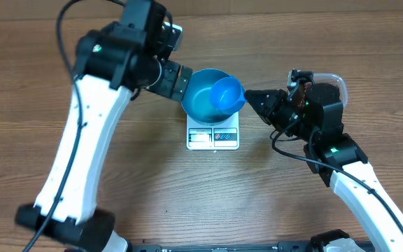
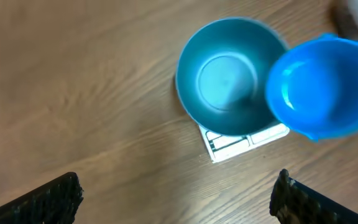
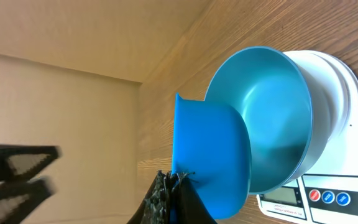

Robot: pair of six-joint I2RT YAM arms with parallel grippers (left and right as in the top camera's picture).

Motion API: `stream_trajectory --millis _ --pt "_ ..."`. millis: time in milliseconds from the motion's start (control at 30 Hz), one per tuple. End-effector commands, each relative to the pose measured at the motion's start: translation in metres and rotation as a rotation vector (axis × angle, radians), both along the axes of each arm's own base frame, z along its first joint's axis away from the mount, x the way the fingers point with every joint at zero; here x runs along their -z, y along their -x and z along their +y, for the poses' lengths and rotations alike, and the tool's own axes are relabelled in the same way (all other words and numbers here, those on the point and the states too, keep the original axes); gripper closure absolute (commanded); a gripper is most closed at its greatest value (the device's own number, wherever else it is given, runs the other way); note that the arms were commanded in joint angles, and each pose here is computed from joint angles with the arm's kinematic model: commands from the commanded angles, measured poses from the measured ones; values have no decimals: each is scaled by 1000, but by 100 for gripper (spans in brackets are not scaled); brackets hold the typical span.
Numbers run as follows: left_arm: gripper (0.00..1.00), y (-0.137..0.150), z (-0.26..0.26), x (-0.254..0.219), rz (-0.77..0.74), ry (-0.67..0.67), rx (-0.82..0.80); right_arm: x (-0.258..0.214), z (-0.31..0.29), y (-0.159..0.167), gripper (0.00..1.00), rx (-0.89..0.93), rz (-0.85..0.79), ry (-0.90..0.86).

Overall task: Scoop item into bowl and weigh 150g on scale
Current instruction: 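Carry the scoop with the right gripper to the bean container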

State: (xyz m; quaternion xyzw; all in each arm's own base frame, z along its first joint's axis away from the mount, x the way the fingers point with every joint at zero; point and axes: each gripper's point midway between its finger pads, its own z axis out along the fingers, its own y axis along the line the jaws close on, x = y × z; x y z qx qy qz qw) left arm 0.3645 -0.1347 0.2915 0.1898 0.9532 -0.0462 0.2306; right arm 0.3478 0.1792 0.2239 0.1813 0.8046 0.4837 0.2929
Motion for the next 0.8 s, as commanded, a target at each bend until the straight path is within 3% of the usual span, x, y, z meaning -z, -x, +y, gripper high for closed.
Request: stream_trajectory --millis 0,233,767 --pt "1 23 -4 -39 -103 36 166 -8 -4 -5 96 1 -54 32" --pt "0 52 -18 -47 -77 109 305 -8 -23 -14 96 49 -54 33" --pt "0 57 -32 -52 -84 169 389 -26 -83 -13 96 17 -136 24"
